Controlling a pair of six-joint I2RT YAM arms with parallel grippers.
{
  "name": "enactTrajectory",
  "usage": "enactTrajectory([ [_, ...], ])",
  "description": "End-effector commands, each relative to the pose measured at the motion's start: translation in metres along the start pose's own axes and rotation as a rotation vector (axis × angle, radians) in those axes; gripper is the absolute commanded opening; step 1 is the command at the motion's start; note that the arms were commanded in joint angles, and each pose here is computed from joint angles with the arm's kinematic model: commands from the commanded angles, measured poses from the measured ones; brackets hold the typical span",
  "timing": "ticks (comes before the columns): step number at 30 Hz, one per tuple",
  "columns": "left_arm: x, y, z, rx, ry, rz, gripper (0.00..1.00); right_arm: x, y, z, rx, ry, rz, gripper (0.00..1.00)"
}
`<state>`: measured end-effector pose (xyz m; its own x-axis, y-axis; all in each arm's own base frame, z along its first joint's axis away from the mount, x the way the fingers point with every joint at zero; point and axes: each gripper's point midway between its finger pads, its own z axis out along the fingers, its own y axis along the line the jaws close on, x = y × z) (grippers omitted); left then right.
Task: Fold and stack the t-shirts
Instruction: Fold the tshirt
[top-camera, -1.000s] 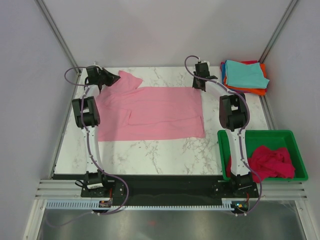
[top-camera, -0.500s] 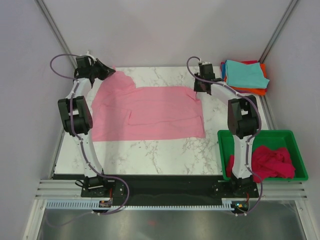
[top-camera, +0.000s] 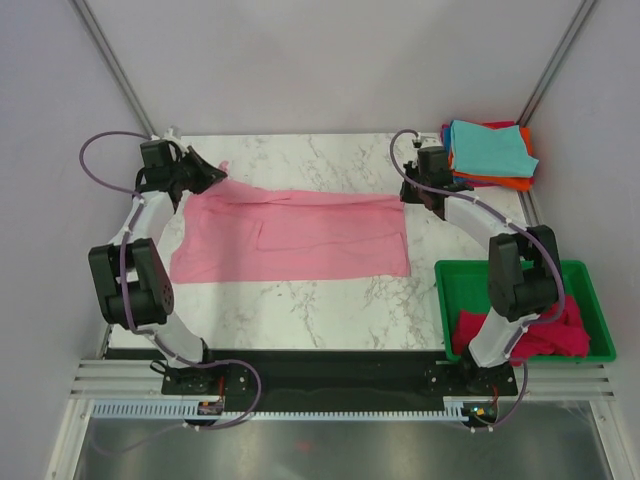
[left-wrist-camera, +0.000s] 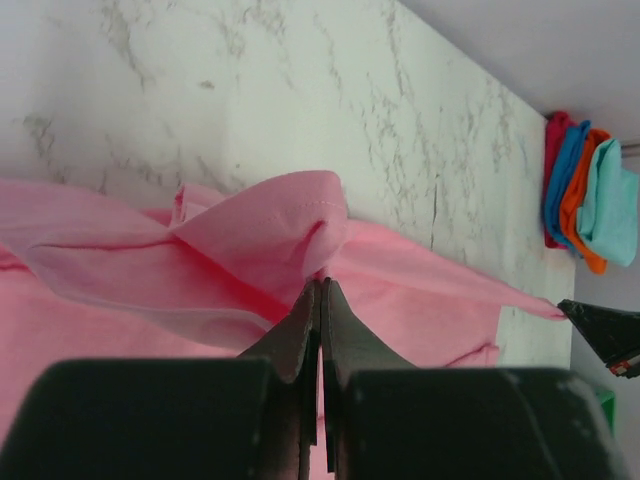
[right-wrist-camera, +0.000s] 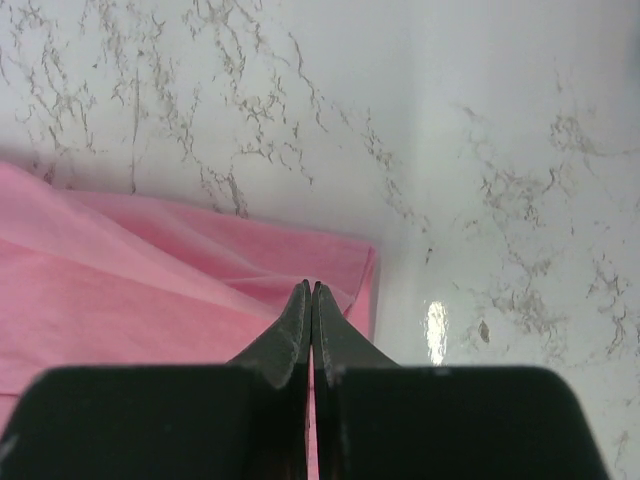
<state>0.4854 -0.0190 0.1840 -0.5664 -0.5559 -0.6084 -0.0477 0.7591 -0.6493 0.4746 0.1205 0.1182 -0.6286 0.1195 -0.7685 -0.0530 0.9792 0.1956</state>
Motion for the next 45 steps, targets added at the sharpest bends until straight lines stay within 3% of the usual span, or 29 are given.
enactTrajectory([
  [1, -0.001, 0.002, -0.033, -0.05, -0.068, 0.098, 0.02, -0.001, 0.003, -0.022, -0.025, -0.041, 0.007, 0.0],
  [13, 0.008, 0.024, -0.087, -0.137, -0.124, 0.145, 0.02, 0.034, -0.004, -0.042, -0.021, -0.004, 0.039, 0.0],
  [21, 0.039, 0.04, -0.097, -0.177, -0.073, 0.112, 0.02, 0.07, -0.014, -0.042, 0.008, 0.066, 0.079, 0.0],
  [22, 0.043, 0.043, -0.099, -0.19, -0.07, 0.109, 0.03, 0.076, -0.017, -0.041, 0.023, 0.075, 0.083, 0.04],
  [25, 0.067, 0.06, -0.11, -0.274, -0.04, 0.072, 0.16, 0.099, -0.029, -0.043, 0.077, 0.121, 0.11, 0.37],
  [26, 0.082, 0.075, -0.117, -0.35, 0.0, 0.041, 0.26, 0.103, -0.032, -0.046, 0.095, 0.123, 0.123, 0.58],
  [28, 0.096, 0.085, -0.128, -0.418, 0.014, 0.013, 0.35, 0.118, -0.048, -0.05, 0.177, 0.135, 0.163, 0.67],
  [29, 0.096, 0.091, -0.134, -0.453, 0.005, 0.016, 0.42, 0.117, -0.048, -0.053, 0.181, 0.125, 0.168, 0.69],
  [32, 0.093, 0.088, -0.149, -0.483, -0.039, 0.016, 0.5, 0.116, -0.048, -0.055, 0.183, 0.124, 0.177, 0.69],
  [37, 0.072, 0.066, -0.15, -0.4, -0.141, 0.027, 0.5, 0.088, -0.025, -0.064, 0.1, 0.077, 0.215, 0.69],
  [43, 0.076, 0.063, -0.113, -0.407, -0.092, -0.028, 0.45, 0.059, 0.046, -0.072, -0.089, 0.019, 0.125, 0.68],
  [45, 0.088, 0.068, -0.099, -0.445, -0.054, -0.055, 0.44, 0.065, 0.068, -0.063, -0.14, 0.055, 0.073, 0.68],
])
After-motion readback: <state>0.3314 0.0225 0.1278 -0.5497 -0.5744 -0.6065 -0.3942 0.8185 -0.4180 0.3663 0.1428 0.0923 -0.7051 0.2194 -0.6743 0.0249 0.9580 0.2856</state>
